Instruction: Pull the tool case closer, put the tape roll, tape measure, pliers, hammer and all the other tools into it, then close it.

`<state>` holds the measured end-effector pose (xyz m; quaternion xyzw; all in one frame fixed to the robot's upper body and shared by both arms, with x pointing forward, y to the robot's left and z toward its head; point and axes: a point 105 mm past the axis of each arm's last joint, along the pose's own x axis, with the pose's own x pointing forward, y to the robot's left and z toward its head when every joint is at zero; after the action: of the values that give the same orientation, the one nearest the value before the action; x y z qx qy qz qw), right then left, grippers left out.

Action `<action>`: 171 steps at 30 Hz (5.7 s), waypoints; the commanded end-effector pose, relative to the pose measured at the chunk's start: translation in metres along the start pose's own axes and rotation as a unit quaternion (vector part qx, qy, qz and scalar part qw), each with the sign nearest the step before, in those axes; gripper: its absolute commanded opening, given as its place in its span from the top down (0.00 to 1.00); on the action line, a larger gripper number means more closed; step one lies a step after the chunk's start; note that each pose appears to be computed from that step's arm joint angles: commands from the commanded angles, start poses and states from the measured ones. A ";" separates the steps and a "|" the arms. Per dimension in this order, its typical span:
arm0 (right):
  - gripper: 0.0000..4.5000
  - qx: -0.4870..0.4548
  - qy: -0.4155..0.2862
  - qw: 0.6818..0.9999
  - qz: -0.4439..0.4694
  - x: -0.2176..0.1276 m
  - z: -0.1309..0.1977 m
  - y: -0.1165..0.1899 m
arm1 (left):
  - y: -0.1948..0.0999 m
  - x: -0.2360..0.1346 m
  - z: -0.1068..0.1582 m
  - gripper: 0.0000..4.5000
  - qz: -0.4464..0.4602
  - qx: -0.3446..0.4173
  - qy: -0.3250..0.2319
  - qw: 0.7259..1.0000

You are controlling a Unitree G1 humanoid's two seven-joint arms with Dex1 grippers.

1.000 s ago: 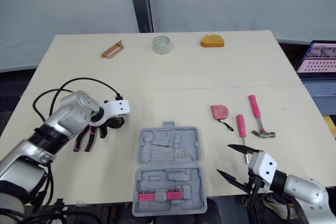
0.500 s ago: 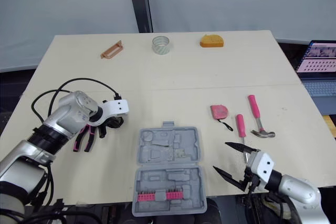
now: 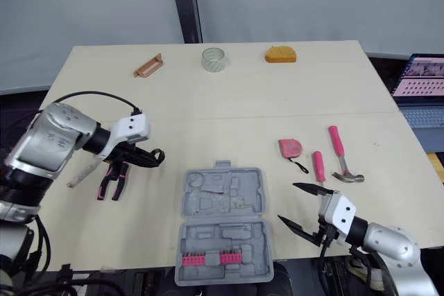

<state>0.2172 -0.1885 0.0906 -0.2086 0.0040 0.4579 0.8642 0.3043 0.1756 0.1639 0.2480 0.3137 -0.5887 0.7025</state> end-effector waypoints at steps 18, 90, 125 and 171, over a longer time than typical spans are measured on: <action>0.00 -0.016 -0.001 1.000 0.005 0.007 -0.002 0.018 | -0.002 0.056 0.009 0.99 -0.058 0.060 -0.016 0.996; 0.00 -0.012 -0.001 1.000 -0.024 0.020 0.005 0.029 | 0.003 0.065 0.044 0.58 0.006 0.107 -0.150 0.983; 0.00 -0.016 -0.010 0.999 -0.030 0.027 0.070 0.009 | 0.010 0.103 -0.025 0.58 0.081 0.090 -0.158 0.980; 0.00 0.068 0.068 0.989 -0.108 -0.013 -0.046 0.009 | -0.049 0.001 -0.063 0.58 0.215 -0.046 -0.235 0.947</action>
<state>0.2098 -0.2064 0.0382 -0.1727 0.0978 0.3524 0.9146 0.2512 0.2100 0.1064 0.1213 0.1396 -0.4652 0.8657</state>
